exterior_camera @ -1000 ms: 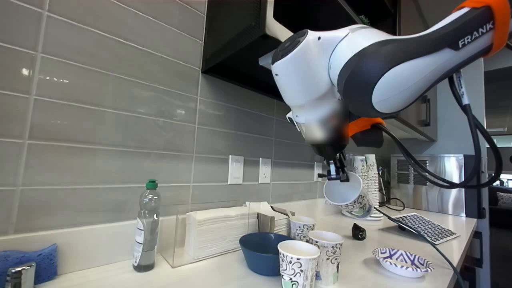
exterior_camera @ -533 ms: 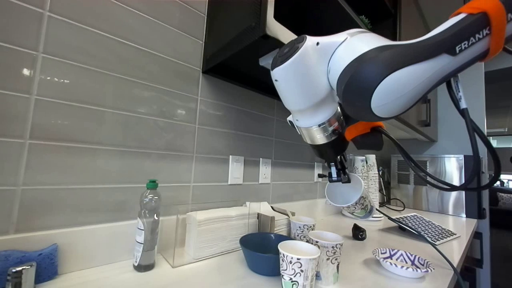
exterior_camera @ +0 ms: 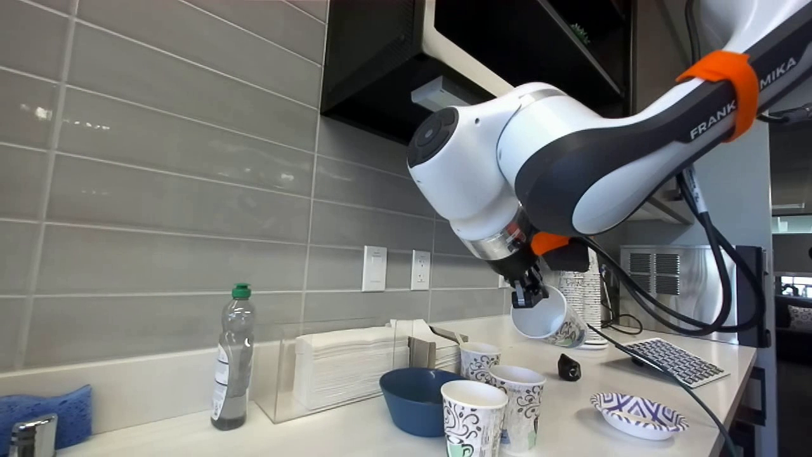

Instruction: Pour the contents from one cup to the other

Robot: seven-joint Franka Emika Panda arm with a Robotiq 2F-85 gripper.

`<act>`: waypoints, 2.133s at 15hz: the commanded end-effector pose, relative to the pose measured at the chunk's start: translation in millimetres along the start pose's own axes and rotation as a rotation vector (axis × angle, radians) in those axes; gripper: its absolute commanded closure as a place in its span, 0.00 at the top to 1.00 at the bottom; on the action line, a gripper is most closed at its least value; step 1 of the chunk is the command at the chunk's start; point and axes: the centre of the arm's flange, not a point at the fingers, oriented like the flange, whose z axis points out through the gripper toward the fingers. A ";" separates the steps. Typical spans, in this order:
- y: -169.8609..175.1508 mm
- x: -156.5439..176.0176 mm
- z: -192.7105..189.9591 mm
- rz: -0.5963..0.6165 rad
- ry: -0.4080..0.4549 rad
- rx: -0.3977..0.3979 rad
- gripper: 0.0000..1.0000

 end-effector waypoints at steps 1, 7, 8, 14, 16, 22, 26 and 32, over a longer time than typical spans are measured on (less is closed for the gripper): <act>-9.3 21.5 0.9 0.010 -0.023 -0.071 0.01; -27.3 34.2 10.5 0.014 -0.065 -0.144 0.01; -29.3 36.0 12.2 0.018 -0.069 -0.156 0.01; -42.5 47.6 17.8 0.041 -0.105 -0.228 0.01; -46.5 51.0 18.0 0.042 -0.118 -0.254 0.01; -60.2 59.3 16.1 0.037 -0.138 -0.336 0.01; -66.2 60.5 18.8 0.033 -0.154 -0.383 0.01; -71.5 60.8 22.8 0.023 -0.166 -0.441 0.01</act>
